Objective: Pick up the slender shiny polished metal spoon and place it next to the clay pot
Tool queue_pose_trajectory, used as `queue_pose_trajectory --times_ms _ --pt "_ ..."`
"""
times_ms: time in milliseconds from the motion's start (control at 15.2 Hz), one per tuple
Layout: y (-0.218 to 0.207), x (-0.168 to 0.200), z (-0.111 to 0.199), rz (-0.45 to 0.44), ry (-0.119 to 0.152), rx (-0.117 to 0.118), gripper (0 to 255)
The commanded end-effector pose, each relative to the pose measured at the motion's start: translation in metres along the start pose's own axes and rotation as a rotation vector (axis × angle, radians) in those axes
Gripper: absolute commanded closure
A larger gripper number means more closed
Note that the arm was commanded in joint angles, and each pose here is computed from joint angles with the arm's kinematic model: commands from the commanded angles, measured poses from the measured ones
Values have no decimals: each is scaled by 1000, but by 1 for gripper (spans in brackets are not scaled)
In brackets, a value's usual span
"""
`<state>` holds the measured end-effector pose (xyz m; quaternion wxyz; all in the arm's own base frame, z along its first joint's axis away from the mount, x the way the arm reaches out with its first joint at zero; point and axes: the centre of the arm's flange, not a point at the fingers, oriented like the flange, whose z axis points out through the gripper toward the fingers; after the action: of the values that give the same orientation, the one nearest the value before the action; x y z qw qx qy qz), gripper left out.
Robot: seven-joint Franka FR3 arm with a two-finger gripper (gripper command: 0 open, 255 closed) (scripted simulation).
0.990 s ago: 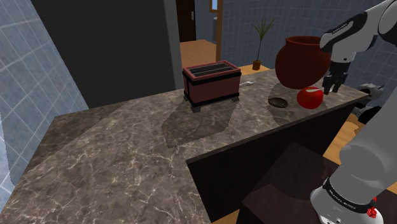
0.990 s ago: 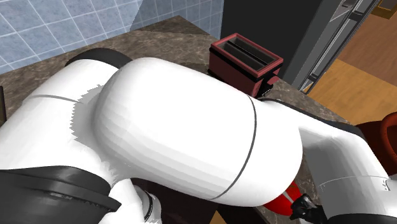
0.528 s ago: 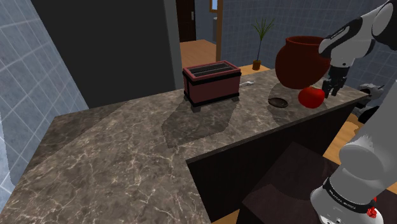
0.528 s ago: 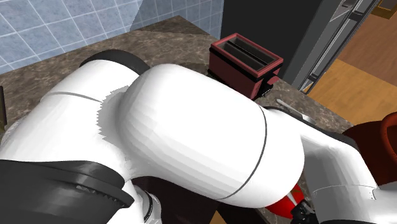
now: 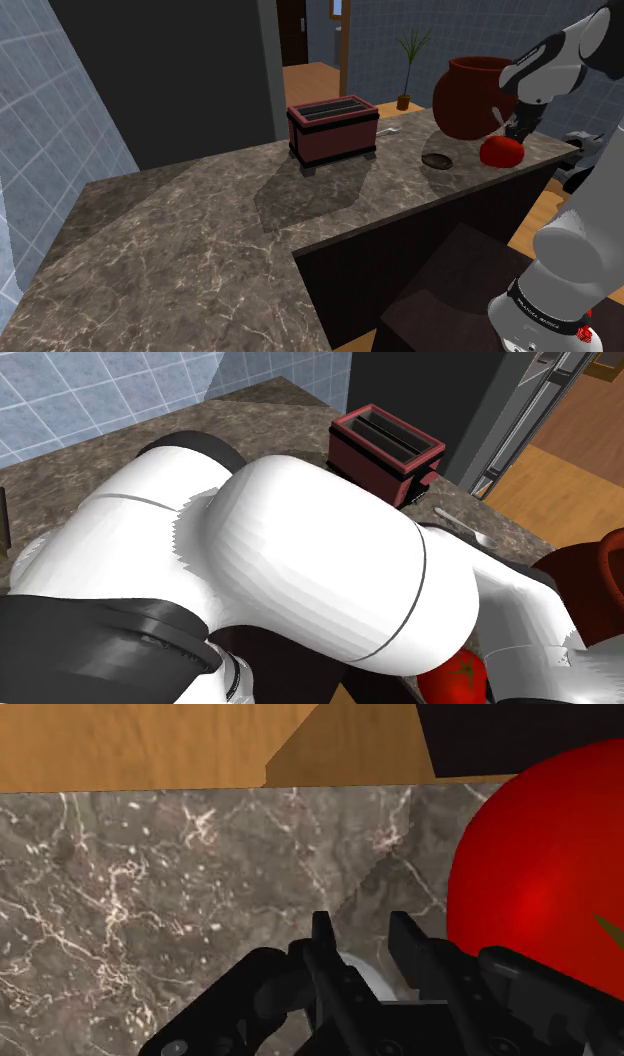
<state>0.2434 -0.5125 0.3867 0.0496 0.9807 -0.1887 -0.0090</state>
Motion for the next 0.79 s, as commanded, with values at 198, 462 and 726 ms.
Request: queue_pose_trajectory --times_ms 198,462,726 --pt "-35 -19 27 -12 -163 128 0" --pt "-21 -25 0 -12 -165 129 0" --pt "-22 -7 0 -13 -157 137 0"
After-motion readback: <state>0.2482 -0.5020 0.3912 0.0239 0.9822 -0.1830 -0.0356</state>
